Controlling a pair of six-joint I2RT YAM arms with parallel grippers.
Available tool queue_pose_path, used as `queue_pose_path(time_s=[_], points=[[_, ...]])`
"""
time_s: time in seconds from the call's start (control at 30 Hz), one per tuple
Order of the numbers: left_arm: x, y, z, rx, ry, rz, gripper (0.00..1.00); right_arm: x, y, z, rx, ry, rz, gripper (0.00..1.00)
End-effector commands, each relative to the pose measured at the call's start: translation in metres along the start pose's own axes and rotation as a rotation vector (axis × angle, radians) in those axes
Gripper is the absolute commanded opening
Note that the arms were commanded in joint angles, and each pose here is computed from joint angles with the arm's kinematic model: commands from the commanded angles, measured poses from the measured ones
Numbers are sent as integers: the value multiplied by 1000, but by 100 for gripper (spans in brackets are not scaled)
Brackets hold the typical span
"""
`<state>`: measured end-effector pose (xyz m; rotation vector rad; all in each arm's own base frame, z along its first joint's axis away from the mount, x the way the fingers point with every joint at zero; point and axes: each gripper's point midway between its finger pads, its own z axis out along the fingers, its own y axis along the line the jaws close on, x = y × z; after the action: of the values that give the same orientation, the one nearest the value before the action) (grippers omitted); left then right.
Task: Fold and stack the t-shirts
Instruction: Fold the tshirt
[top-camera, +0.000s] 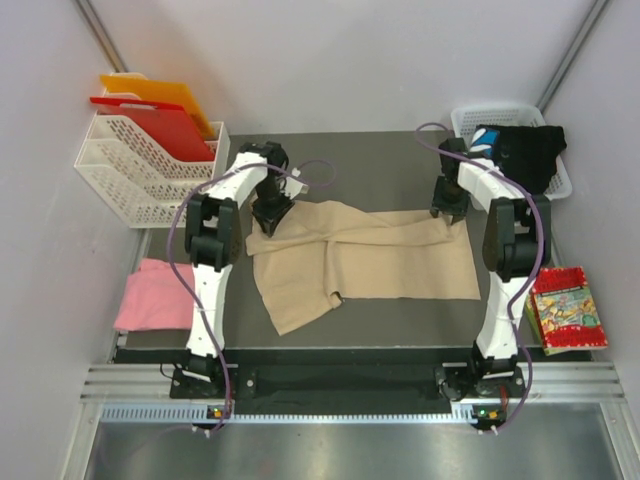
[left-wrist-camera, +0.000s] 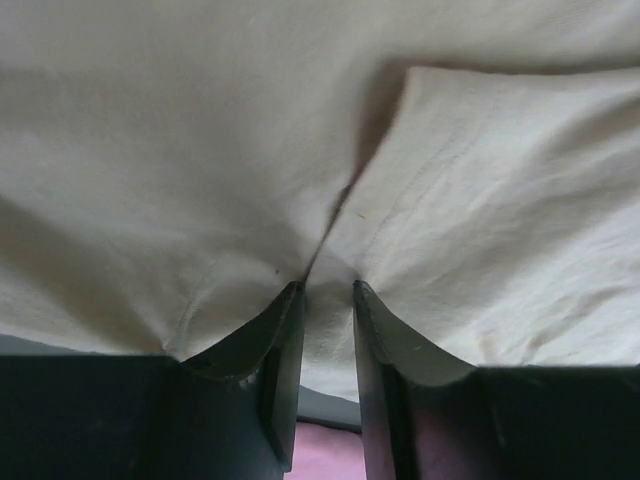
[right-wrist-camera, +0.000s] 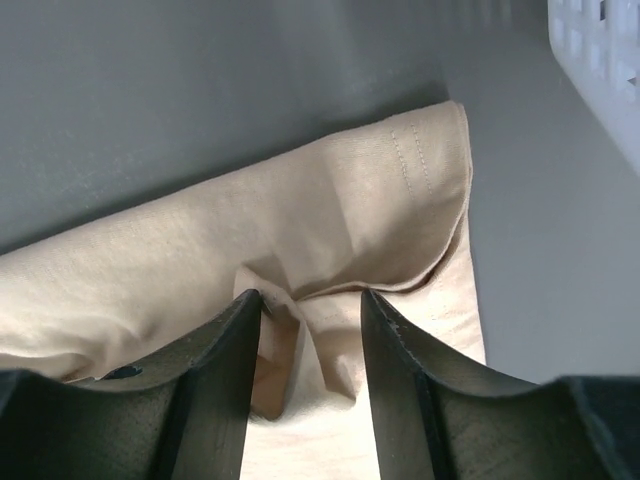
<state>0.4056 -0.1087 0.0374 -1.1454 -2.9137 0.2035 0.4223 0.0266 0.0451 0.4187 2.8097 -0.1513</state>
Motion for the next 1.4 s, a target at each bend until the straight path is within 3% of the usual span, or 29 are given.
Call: queue_pose_path(time_s=[0.0, 0.27, 0.5, 0.7, 0.9, 1.1, 1.37], points=[[18, 30, 4, -70, 7, -58, 29, -11, -5, 11, 18, -24, 33, 44], [34, 87, 1, -138, -21, -185, 24, -35, -7, 38, 26, -6, 72, 40], [24, 110, -27, -235, -74, -195, 22, -73, -1, 8, -16, -106, 100, 37], [6, 85, -61, -240, -142, -159, 22, -70, 6, -42, -98, -169, 90, 37], [-10, 48, -90, -210, -212, -95, 23, -35, 23, -71, -170, -178, 26, 38], [-25, 17, -87, -210, -207, -17, 23, -8, 72, -77, -237, -125, -105, 50], [-17, 19, -75, -220, -177, -17, 22, -36, 91, -59, -255, -122, -107, 52]])
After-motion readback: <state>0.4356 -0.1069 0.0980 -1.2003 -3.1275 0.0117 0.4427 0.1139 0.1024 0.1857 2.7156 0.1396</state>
